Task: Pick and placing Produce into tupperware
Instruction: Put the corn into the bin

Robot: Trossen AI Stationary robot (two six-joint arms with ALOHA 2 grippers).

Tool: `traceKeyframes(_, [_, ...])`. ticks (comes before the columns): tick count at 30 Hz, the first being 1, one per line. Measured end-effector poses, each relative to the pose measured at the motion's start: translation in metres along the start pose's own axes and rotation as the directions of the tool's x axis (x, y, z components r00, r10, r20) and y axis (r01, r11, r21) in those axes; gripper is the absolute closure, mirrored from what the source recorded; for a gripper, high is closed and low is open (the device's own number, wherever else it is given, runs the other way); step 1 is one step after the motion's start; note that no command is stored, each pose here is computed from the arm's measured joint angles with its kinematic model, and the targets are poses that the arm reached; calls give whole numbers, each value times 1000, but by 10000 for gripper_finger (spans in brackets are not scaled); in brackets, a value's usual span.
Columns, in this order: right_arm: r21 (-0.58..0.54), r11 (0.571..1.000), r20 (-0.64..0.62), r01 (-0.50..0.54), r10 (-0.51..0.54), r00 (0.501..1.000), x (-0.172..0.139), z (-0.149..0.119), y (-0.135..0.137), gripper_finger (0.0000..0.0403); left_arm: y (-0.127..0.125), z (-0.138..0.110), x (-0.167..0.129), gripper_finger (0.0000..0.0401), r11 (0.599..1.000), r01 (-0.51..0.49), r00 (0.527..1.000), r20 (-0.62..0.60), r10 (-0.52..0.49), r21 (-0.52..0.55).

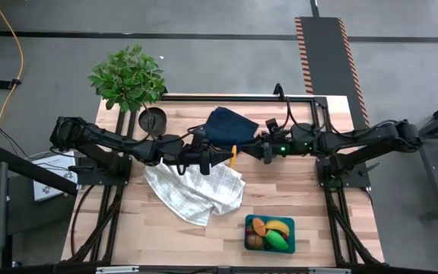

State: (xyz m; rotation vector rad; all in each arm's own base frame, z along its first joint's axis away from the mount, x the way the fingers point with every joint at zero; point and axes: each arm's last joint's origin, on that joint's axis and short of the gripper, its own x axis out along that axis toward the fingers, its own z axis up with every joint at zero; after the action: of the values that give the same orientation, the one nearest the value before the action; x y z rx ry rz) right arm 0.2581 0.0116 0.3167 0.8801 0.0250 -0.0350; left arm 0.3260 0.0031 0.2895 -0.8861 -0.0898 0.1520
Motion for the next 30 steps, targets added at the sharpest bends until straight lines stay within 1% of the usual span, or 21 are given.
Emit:
traceKeyframes(8, [12, 1000, -2, -16, 16, 1000, 6, -2, -1, 195, -3, 2, 0, 385, 1000, 26, 999, 21, -26, -6])
traceKeyframes(13, [21, 999, 9, -45, 45, 999, 10, -3, -1, 195, -3, 2, 0, 385, 1000, 27, 999, 22, -27, -6])
traceKeyframes(22, [20, 999, 4, -40, 40, 999, 12, -4, -2, 196, -3, 2, 0, 385, 999, 34, 999, 17, -34, -8])
traceKeyframes(25, [20, 999, 6, -43, 43, 999, 12, -4, -2, 212, -3, 2, 0, 385, 999, 36, 999, 14, -35, -10])
traceKeyframes(30, [18, 999, 3, -46, 46, 999, 12, -4, -2, 259, -3, 2, 0, 385, 999, 36, 999, 14, -35, -13])
